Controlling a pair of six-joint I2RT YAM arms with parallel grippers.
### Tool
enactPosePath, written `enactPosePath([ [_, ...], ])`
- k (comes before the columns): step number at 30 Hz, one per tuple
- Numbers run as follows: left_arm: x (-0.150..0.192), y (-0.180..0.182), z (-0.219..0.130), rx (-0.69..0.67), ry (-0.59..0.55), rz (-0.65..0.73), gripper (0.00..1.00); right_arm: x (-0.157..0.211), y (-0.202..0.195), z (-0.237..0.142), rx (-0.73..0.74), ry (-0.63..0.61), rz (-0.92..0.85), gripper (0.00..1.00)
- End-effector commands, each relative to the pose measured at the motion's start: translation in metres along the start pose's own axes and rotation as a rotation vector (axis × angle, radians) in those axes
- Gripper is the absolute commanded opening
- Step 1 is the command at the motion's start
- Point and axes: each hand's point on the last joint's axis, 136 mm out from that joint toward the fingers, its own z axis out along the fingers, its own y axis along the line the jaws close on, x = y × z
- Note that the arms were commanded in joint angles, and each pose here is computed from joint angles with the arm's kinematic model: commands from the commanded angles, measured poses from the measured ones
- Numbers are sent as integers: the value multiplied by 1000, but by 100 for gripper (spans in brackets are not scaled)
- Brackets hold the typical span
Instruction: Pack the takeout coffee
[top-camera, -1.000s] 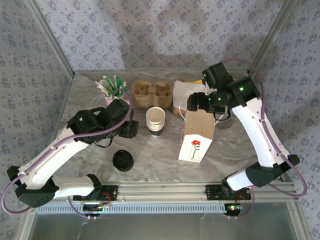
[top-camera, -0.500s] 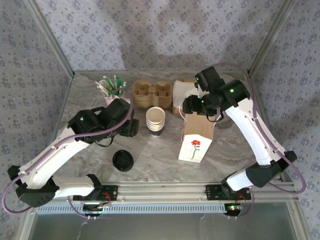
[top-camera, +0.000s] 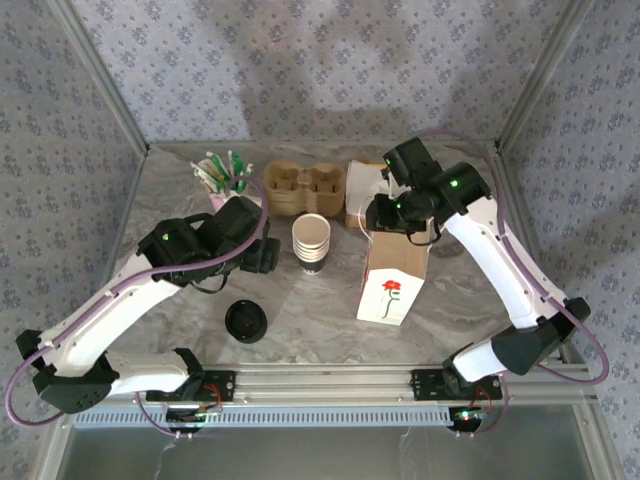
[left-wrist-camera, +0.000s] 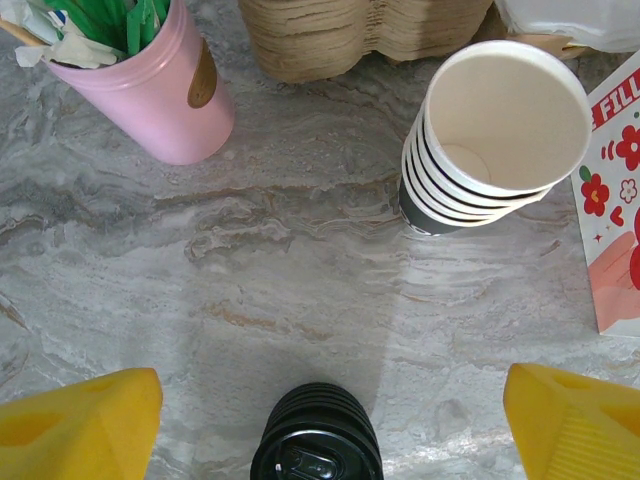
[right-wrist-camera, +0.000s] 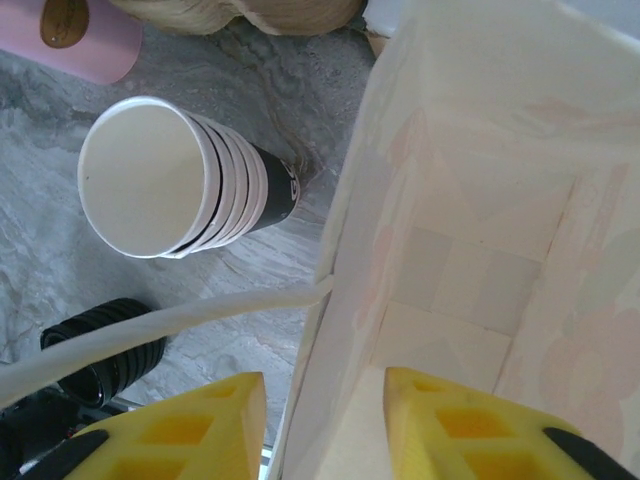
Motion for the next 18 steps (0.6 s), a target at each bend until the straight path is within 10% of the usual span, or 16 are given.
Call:
enactPosePath([
  [1, -1, -1, 3, -11, -3, -1, 90, 8, 3, 4, -6, 34, -41, 32],
  [18, 1, -2, 3, -6, 0, 3, 88, 30, 5, 0, 10, 118, -148, 4],
])
